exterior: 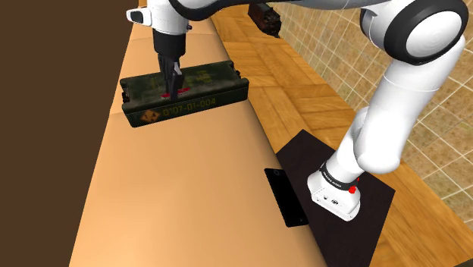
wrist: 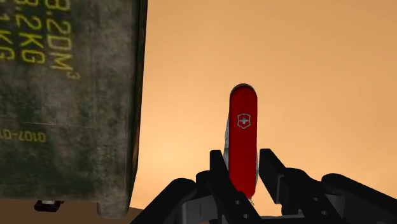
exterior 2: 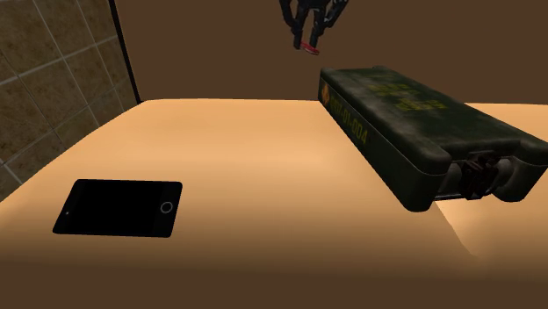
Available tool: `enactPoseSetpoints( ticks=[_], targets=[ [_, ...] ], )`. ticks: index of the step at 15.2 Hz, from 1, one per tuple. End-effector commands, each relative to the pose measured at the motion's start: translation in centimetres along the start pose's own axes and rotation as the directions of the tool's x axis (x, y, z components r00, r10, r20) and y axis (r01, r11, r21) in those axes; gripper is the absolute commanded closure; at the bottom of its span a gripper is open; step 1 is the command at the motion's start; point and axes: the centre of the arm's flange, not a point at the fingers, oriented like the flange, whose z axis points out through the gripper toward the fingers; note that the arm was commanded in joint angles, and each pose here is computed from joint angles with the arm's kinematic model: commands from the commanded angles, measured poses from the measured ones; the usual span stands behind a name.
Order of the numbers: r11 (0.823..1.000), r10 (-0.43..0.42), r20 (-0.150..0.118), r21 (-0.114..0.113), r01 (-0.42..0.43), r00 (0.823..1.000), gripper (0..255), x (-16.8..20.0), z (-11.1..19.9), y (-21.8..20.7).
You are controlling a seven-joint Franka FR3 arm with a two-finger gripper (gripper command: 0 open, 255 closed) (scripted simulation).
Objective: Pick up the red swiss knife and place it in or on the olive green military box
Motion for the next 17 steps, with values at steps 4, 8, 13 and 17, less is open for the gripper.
enactPoseSetpoints(
  ticks=[4,8,13,17],
  targets=[
    [1.000,0.000,0.000,0.000,0.000,1.000,255,-1.1,-1.8,2.1],
    [1.000,0.000,0.000,0.000,0.000,1.000,255,-3.7,-2.7,6.6],
    [1.000,0.000,0.000,0.000,0.000,1.000,255,-7.0,-3.9,12.3],
    [1.000,0.000,0.000,0.000,0.000,1.000,255,-9.5,-4.8,16.8]
  ],
)
